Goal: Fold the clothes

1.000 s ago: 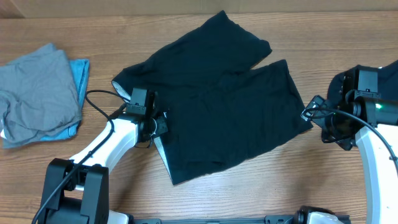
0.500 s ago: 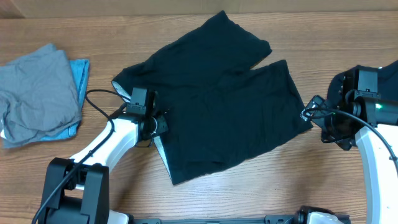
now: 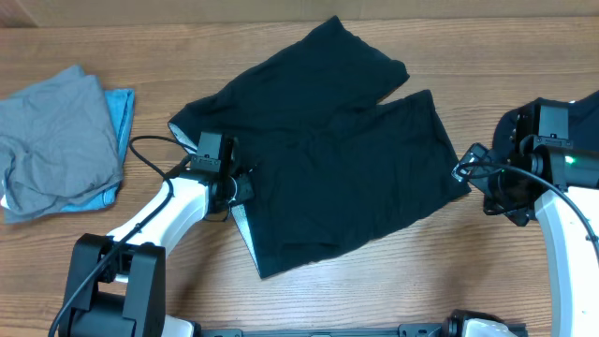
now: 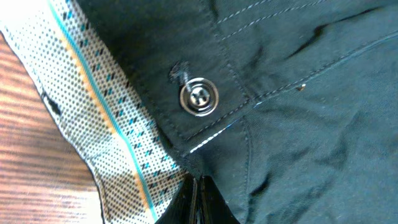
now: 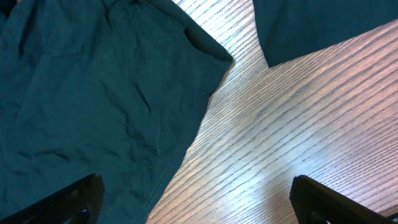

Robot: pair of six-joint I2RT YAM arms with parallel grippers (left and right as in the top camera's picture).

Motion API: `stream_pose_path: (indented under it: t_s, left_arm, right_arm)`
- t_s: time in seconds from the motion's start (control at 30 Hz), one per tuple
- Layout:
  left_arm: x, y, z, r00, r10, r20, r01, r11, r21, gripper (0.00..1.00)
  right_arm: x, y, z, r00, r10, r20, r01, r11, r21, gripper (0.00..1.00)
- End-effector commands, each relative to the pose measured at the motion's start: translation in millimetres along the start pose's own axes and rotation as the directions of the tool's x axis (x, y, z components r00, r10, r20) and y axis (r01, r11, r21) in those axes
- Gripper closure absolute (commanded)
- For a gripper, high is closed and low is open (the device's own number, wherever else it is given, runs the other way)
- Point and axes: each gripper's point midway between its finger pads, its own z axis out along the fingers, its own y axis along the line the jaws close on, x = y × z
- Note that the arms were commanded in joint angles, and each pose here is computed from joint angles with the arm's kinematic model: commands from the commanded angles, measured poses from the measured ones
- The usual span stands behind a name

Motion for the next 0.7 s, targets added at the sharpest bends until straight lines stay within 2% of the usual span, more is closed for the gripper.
stream_pose_path:
  t_s: [0.0, 0.4, 0.67]
  left_arm:
    - [-5.6, -4.5, -10.8, 1.000, 0.003, 0.003, -0.003, 1.000, 0.013, 0.96]
    - [-4.6, 1.9, -47.0, 0.999, -0.020, 0.027, 0.020, 1.000, -0.021, 0.96]
    - [15.7, 18.9, -40.1, 0.995, -0.090, -0.044, 0.085, 0.992, -0.094, 0.96]
  right_arm:
    - [-1.0, -1.5, -1.6, 1.000, -0.001, 0.012, 0.001, 1.000, -0.003, 0.00]
    - [-1.6, -1.2, -1.6, 1.000, -0.001, 0.014, 0.001, 1.000, -0.005, 0.00]
    - [-1.2, -1.4, -1.6, 1.000, -0.001, 0.013, 0.001, 1.000, -0.004, 0.01]
